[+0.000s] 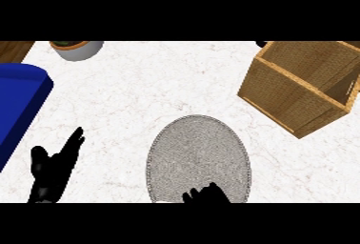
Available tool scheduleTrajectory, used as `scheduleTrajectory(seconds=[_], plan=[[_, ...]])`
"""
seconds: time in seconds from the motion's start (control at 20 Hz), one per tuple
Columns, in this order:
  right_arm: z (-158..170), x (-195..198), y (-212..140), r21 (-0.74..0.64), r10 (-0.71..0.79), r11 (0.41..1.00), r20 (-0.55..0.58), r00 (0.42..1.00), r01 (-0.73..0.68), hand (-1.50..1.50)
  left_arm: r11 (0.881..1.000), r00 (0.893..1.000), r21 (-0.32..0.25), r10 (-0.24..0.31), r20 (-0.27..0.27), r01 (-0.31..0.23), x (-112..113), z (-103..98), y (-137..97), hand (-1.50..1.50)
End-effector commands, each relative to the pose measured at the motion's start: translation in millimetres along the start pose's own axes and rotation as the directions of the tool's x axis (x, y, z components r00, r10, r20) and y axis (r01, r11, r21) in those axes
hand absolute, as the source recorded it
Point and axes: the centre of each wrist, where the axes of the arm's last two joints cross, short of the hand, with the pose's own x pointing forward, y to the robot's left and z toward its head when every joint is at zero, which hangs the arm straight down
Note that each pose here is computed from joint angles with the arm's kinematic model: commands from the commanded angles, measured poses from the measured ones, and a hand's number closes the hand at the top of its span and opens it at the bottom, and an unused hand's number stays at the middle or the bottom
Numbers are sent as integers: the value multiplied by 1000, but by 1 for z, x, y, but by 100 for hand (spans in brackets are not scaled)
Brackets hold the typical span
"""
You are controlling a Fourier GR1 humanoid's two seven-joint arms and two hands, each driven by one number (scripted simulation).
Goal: Pick the tomato from the placemat and place it in the basket
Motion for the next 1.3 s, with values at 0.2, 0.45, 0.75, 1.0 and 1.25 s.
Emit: scheduleTrajectory(seconds=[0.2,0.45,0.75,1.0,1.25], plan=[[89,-57,-5,-124,140,987,335,932,-103,150,999,989,25,37,-142,-34,-29,12,-5,0],[119,-30,-33,-139,-388,852,480,787,505,150,998,992,59,36,-120,-29,-25,14,12,0],[161,-42,-88,-270,-431,679,606,668,683,150,999,992,39,35,-122,-31,-21,14,10,0],[162,-60,-103,-389,-412,632,564,716,670,150,1000,992,21,23,-125,-21,-28,18,-1,0],[154,-80,-116,-453,-461,573,512,725,683,150,1000,995,14,11,-100,-9,-22,17,7,0]])
